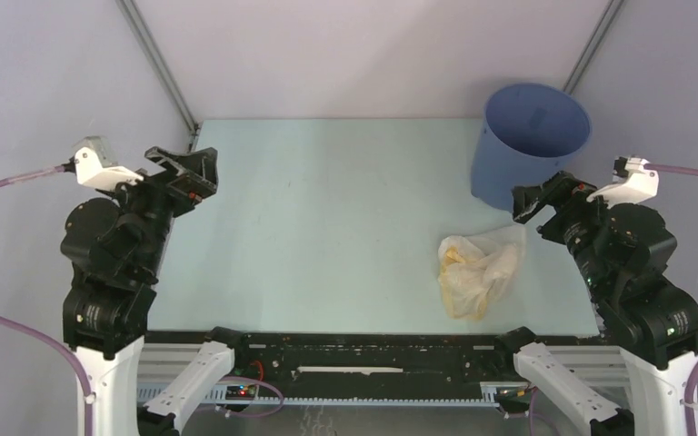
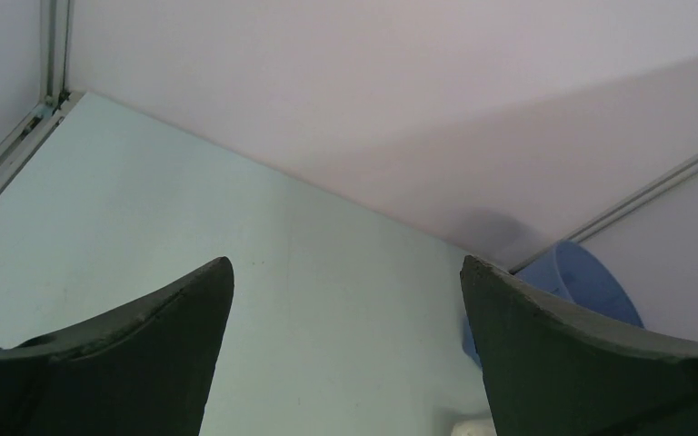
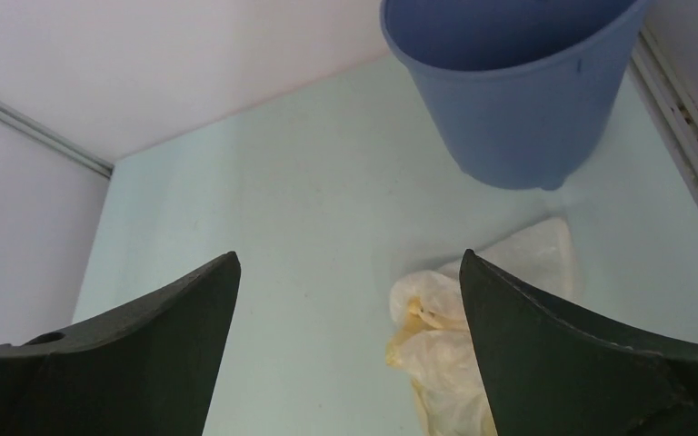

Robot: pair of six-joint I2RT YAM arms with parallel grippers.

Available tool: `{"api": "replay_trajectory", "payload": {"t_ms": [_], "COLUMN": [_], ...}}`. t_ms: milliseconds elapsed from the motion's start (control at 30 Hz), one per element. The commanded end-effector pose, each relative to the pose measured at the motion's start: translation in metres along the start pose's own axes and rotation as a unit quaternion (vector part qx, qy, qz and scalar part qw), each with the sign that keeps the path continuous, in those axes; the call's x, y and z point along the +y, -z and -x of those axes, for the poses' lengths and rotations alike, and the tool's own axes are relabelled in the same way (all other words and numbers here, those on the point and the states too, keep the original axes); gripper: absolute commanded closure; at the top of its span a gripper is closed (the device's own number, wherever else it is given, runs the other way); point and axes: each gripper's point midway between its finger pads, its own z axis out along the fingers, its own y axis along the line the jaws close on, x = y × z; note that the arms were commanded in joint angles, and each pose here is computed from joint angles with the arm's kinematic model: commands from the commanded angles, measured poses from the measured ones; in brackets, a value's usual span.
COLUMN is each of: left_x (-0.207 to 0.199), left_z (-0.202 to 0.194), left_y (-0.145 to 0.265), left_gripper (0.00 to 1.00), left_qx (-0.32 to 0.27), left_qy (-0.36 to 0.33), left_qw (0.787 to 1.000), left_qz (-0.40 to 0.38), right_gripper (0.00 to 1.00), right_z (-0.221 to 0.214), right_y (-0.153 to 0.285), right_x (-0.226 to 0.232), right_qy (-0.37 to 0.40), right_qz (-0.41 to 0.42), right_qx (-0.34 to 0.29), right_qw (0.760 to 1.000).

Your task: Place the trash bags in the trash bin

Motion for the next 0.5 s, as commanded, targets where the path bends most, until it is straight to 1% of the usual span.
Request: {"api": "replay_trajectory", "payload": {"t_ms": [0, 133, 200, 267, 367, 467], "left_x": [0.014, 0.013, 0.011, 0.009, 0.008, 0.006], "left_z": [-0.03, -0.073, -0.104, -0.134, -0.169, -0.198], "left_y": [-0.015, -0.028, -0.033, -0.035, -0.035, -0.032], "left_gripper": [0.0, 0.0, 0.0, 0.0, 0.0, 0.0], "left_qx": [0.048, 0.118, 0.164, 0.204, 0.234, 0.253], "left_qy": [-0.01, 0.014, 0.031, 0.041, 0.045, 0.065], "left_qw": [0.998, 0.993, 0.986, 0.978, 0.971, 0.965], "left_qz": [0.028, 0.016, 0.004, -0.006, -0.011, -0.02], "right_gripper": [0.0, 0.0, 0.0, 0.0, 0.0, 0.0], "right_z": [-0.017, -0.03, -0.042, -0.056, -0.086, -0.123], "right_y": [-0.007, -0.016, -0.022, -0.027, -0.032, -0.034], "right_x": [-0.009, -0.013, -0.015, -0.011, -0.003, -0.015], "right_qy": [-0.008, -0.005, -0.004, 0.004, 0.005, -0.022], "right_qz": [-0.029, -0.049, -0.06, -0.047, -0.019, -0.04], "right_qx": [0.03, 0.06, 0.086, 0.118, 0.168, 0.217], "right_qw": [0.999, 0.997, 0.994, 0.992, 0.986, 0.975]}}
